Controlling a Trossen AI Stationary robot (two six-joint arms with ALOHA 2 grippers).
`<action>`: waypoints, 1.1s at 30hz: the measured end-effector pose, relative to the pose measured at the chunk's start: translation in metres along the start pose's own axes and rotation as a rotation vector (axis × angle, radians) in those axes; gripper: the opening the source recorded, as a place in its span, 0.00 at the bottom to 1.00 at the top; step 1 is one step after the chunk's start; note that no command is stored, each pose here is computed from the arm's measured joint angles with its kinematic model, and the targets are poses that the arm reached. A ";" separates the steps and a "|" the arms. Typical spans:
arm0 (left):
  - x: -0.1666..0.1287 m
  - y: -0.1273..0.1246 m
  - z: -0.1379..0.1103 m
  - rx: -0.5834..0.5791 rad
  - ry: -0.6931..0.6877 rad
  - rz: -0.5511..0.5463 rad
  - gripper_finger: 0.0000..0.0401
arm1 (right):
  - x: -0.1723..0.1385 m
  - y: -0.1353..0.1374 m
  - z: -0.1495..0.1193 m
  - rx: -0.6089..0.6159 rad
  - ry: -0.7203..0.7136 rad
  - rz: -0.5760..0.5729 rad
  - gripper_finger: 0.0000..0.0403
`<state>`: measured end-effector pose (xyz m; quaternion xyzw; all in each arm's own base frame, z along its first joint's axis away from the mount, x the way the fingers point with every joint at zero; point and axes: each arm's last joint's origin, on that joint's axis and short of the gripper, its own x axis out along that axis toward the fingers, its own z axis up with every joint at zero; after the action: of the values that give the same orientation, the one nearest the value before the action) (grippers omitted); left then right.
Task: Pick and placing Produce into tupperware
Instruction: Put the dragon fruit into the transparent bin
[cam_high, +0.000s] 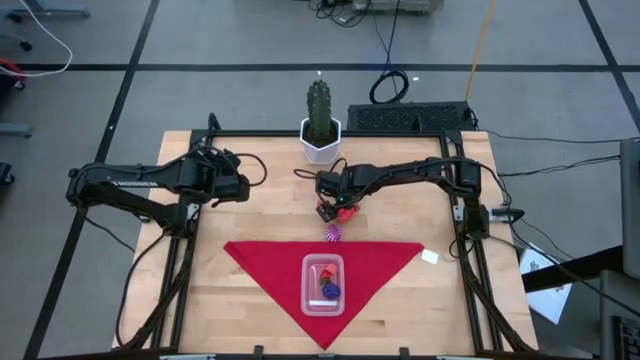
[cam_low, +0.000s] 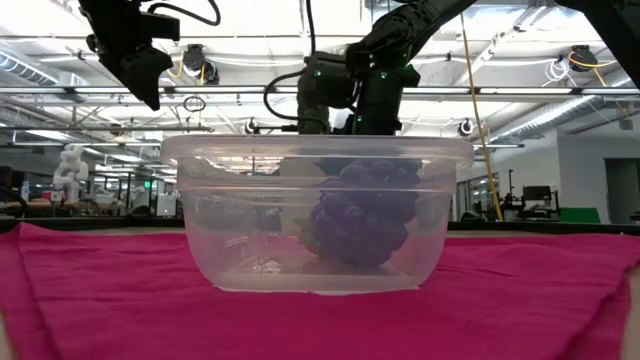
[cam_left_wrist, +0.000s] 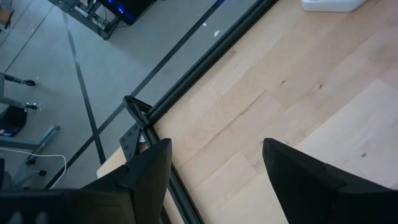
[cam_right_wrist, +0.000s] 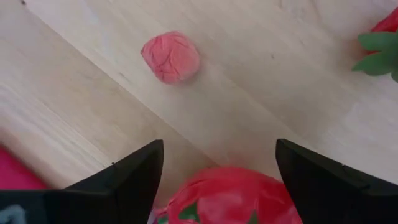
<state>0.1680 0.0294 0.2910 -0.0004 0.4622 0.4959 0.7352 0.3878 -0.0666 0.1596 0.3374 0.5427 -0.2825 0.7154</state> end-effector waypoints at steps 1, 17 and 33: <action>0.000 0.000 0.000 0.000 0.000 0.000 0.64 | 0.000 0.000 0.000 -0.003 0.000 0.000 0.75; 0.000 0.000 0.000 0.000 0.000 0.000 0.64 | -0.001 -0.007 0.005 -0.012 0.003 -0.009 0.75; 0.000 0.000 0.000 0.000 -0.003 0.003 0.64 | -0.002 -0.021 0.006 0.027 0.066 -0.072 0.75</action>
<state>0.1680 0.0294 0.2911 0.0011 0.4612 0.4971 0.7350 0.3749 -0.0842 0.1588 0.3366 0.5739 -0.3041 0.6818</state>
